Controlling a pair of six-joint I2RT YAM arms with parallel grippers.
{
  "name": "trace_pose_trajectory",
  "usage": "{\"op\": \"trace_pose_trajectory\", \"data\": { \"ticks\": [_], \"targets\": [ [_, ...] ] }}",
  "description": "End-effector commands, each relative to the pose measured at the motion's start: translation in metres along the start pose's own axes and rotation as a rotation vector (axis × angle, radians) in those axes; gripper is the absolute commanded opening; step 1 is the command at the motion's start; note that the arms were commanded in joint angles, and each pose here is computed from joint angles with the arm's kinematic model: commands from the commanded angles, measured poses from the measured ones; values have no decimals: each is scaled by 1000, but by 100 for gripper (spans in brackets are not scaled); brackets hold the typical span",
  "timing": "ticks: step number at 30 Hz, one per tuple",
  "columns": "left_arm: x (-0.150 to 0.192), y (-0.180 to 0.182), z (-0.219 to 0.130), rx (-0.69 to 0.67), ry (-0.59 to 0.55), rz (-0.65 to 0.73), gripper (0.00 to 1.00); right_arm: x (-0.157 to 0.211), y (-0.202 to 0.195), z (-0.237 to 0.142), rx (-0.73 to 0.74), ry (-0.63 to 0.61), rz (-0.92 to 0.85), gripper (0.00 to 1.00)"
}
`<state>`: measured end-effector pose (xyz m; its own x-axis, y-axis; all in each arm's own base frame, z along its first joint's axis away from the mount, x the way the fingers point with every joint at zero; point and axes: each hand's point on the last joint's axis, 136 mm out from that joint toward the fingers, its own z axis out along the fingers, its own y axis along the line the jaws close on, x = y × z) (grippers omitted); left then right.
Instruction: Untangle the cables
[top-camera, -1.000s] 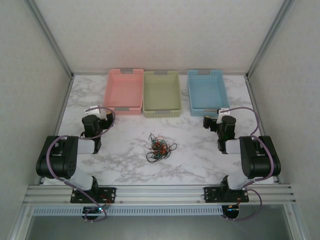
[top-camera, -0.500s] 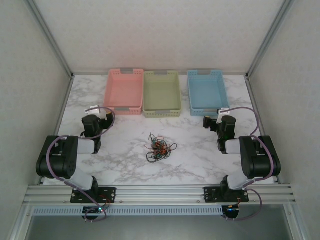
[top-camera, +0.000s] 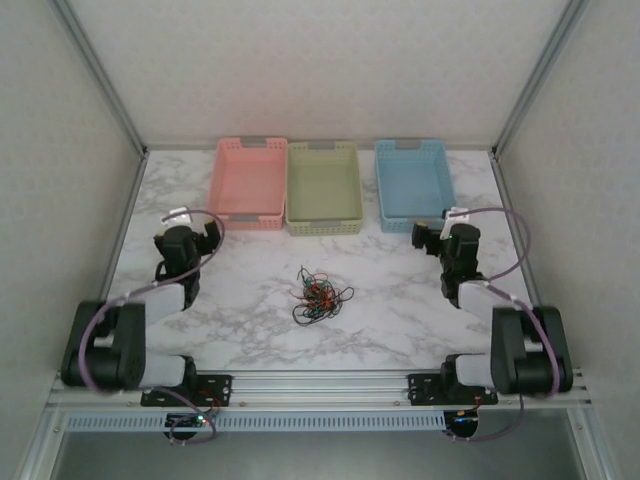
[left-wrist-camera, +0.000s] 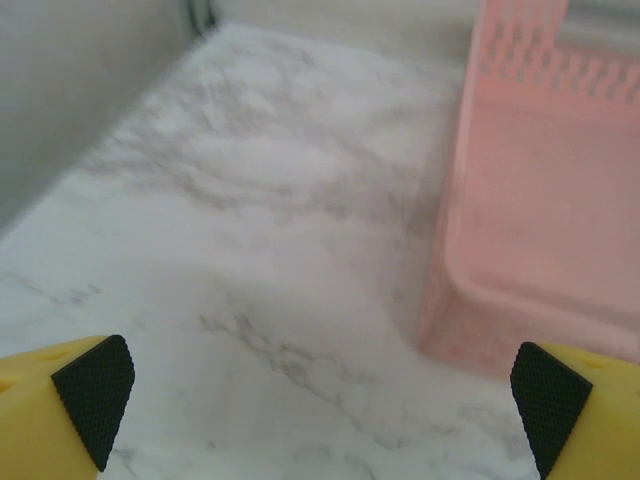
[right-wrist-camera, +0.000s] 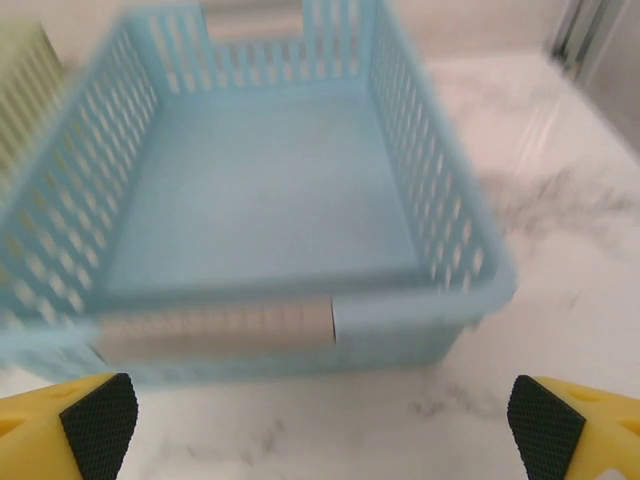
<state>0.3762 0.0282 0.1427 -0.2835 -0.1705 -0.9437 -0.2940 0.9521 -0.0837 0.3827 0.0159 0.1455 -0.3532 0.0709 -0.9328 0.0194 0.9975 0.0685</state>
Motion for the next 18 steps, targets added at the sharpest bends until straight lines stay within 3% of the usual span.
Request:
{"op": "trace_pose_trajectory", "data": {
  "ticks": [1, 5, 11, 15, 18],
  "targets": [
    [-37, 7, -23, -29, -60, -177, 100, -32, 7, -20, -34, -22, 100, 99],
    [-49, 35, -46, -169, -24, -476, 100, -47, 12, -41, -60, -5, 244, 99],
    [-81, -8, -85, 64, 169, -476, 100, -50, 40, -75, -206, 130, 425, 99],
    [-96, -43, -118, 268, 294, -476, 100, -43, 64, -94, -309, 271, 496, 91],
    [-95, -60, -147, 379, 391, -394, 100, -33, 87, -109, -395, 401, 497, 84]
  ]
}}
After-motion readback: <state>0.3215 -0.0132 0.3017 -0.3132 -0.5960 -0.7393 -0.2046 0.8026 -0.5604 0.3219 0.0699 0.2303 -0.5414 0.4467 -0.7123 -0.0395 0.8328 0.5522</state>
